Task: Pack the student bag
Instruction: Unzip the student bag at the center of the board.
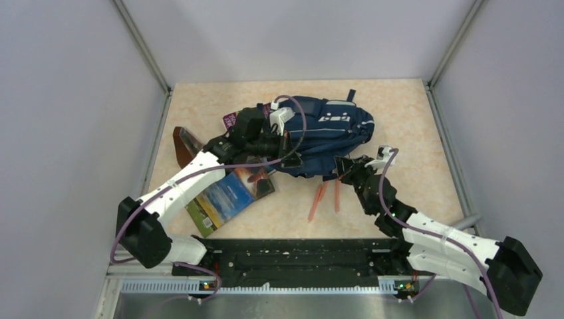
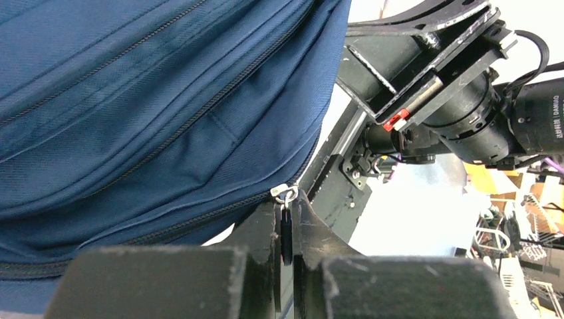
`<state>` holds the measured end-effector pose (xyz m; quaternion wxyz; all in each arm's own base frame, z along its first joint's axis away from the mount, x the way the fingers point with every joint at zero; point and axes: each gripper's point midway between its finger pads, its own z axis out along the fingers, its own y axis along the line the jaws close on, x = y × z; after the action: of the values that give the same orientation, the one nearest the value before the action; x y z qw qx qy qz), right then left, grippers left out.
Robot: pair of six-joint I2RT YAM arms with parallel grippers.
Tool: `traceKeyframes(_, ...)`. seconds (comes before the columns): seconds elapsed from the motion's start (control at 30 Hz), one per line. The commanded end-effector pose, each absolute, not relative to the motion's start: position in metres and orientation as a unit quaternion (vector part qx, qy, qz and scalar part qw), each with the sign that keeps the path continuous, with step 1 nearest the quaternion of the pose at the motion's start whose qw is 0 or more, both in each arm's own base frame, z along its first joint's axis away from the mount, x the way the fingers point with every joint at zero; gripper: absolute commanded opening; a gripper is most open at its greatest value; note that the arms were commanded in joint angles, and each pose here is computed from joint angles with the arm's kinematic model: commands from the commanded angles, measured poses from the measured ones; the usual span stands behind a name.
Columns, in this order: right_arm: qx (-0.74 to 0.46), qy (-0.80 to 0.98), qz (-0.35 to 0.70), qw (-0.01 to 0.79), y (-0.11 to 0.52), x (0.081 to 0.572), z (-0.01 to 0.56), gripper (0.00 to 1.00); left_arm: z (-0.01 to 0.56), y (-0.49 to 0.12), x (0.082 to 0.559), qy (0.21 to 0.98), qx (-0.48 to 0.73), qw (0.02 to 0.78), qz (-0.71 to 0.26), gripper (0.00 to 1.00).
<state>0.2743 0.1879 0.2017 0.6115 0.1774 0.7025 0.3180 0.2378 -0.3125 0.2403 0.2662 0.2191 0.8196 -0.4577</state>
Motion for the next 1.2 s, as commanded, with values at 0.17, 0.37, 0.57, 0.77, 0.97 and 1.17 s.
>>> traceKeyframes(0.17, 0.212, 0.689, 0.186, 0.668, 0.127, 0.287, 0.204, 0.00, 0.264, -0.293, 0.251, 0.808, 0.250, 0.300, -0.442, 0.00)
traceKeyframes(0.37, 0.215, 0.682, 0.141, 0.685, 0.110, 0.288, 0.210, 0.00, 0.245, -0.283, 0.260, 0.831, 0.247, 0.302, -0.397, 0.00)
traceKeyframes(0.57, 0.246, 0.673, 0.090, 0.692, 0.078, 0.287, 0.211, 0.00, 0.223, -0.287, 0.273, 0.846, 0.245, 0.283, -0.379, 0.00)
traceKeyframes(0.77, 0.265, 0.667, 0.046, 0.695, 0.054, 0.276, 0.209, 0.00, 0.214, -0.298, 0.281, 0.850, 0.254, 0.255, -0.385, 0.00)
traceKeyframes(0.97, 0.281, 0.653, 0.050, 0.702, 0.041, 0.267, 0.213, 0.00, 0.192, -0.287, 0.291, 0.870, 0.253, 0.257, -0.337, 0.00)
traceKeyframes(1.17, 0.281, 0.648, 0.082, 0.704, 0.045, 0.264, 0.218, 0.00, 0.169, -0.276, 0.297, 0.889, 0.248, 0.245, -0.296, 0.00)
